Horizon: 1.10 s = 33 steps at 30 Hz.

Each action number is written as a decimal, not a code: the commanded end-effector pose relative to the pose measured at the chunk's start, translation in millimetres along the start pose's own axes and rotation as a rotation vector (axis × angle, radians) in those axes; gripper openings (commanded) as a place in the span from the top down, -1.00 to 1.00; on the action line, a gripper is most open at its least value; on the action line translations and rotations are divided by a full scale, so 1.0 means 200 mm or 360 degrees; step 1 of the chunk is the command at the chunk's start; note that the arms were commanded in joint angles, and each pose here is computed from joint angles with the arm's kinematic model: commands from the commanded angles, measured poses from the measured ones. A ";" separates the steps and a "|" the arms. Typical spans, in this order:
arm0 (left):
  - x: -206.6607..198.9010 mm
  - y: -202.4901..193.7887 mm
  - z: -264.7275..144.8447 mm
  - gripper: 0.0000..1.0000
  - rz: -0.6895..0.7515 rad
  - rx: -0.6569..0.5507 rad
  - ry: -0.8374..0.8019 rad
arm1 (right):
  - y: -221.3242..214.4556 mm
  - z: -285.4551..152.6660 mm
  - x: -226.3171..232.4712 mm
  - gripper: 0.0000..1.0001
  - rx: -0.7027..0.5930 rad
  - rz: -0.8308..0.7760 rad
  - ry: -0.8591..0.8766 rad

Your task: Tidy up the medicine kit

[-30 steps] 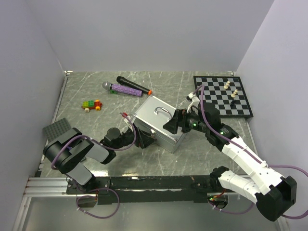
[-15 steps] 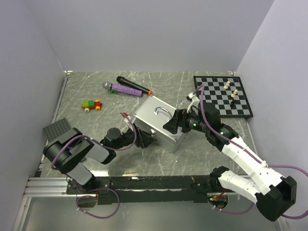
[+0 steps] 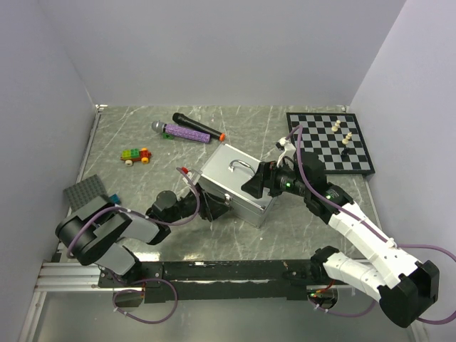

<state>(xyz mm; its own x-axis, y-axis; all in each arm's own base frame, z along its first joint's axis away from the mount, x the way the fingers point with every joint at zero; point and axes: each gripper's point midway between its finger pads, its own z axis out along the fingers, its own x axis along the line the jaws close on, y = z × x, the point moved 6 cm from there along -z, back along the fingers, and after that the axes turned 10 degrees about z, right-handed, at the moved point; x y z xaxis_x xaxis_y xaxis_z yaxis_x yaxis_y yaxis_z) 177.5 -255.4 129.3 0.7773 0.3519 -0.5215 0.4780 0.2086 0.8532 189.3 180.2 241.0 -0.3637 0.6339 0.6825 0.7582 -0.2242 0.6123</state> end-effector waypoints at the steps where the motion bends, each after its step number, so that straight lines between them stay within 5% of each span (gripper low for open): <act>1: -0.19 0.26 0.00 -0.41 0.0249 -0.0395 -0.0281 | 0.02 0.00 0.02 -0.95 -0.0031 -0.0013 0.0030; 33: -0.07 0.08 0.05 -0.49 0.0102 -0.0141 -0.0040 | 0.00 -0.02 -0.01 -0.95 -0.0038 -0.0009 -0.0036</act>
<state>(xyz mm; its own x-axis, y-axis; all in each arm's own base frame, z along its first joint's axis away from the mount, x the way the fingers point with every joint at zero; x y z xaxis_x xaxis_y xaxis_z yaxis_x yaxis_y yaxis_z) 174.8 -257.5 141.1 0.7986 0.3755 -0.4704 0.4081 0.2366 0.8817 188.8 179.6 238.9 -0.3555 0.6377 0.6834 0.7610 -0.2270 0.6077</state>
